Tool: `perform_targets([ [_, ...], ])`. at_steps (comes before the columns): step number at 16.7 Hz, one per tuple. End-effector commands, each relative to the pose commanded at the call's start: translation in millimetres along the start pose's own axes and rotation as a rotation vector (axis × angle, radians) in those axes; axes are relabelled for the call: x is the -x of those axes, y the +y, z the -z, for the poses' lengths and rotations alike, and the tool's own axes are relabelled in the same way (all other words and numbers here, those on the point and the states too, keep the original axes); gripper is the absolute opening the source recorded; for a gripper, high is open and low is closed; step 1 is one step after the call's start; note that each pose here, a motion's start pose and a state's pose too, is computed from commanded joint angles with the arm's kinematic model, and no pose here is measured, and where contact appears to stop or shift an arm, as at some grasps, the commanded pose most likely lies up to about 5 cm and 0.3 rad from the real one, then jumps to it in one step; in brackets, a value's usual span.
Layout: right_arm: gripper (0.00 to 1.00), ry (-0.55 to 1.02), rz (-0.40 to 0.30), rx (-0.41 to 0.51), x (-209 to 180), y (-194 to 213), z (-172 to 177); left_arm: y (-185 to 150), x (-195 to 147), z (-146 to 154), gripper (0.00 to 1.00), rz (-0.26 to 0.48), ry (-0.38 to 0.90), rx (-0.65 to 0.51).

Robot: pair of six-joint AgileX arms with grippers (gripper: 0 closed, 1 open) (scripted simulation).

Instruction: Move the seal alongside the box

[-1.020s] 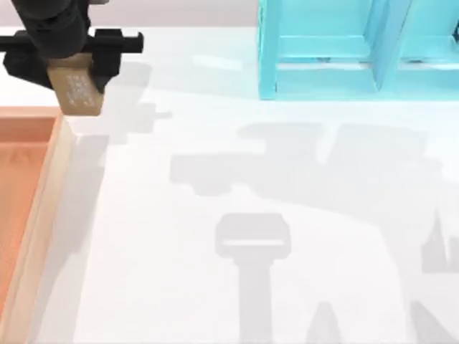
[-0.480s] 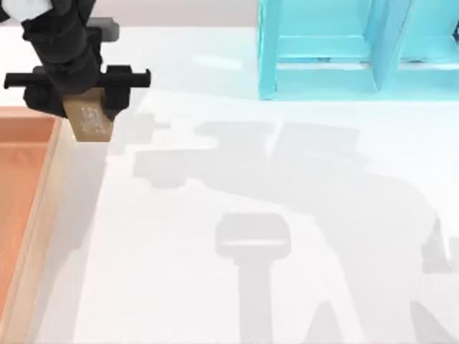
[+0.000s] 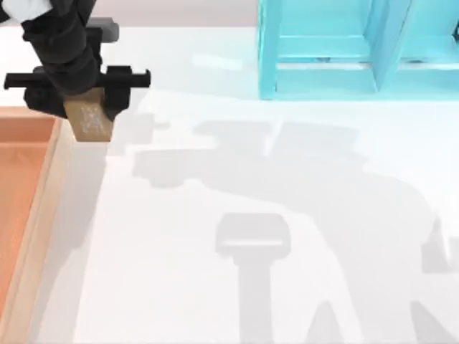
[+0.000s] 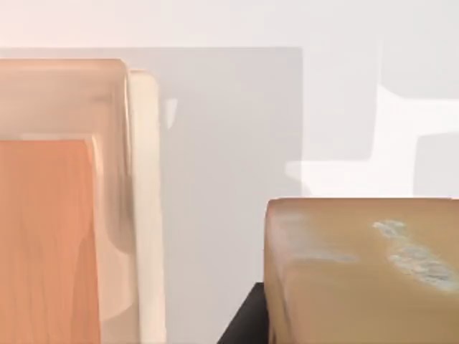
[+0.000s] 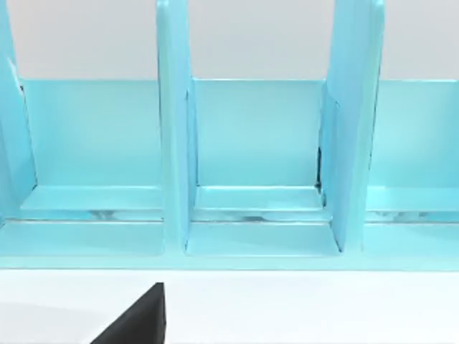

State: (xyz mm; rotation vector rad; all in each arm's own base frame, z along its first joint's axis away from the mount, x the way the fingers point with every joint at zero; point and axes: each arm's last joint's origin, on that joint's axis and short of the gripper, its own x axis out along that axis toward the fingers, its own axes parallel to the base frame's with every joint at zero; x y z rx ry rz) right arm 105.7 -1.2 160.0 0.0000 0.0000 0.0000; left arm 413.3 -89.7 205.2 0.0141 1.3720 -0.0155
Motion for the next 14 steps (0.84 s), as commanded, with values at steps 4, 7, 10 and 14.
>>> perform_targets([
  [4,1.0,0.0,0.0,0.0,0.0,0.0,0.0,0.0,0.0,0.0,0.68,0.0,0.0,0.0],
  [7,1.0,0.0,0.0,0.0,0.0,0.0,0.0,0.0,0.0,0.0,0.9,0.0,0.0,0.0],
  [10,1.0,0.0,0.0,0.0,0.0,0.0,0.0,0.0,0.0,0.0,1.0,0.0,0.0,0.0],
  [14,1.0,0.0,0.0,0.0,0.0,0.0,0.0,0.0,0.0,0.0,1.0,0.0,0.0,0.0],
])
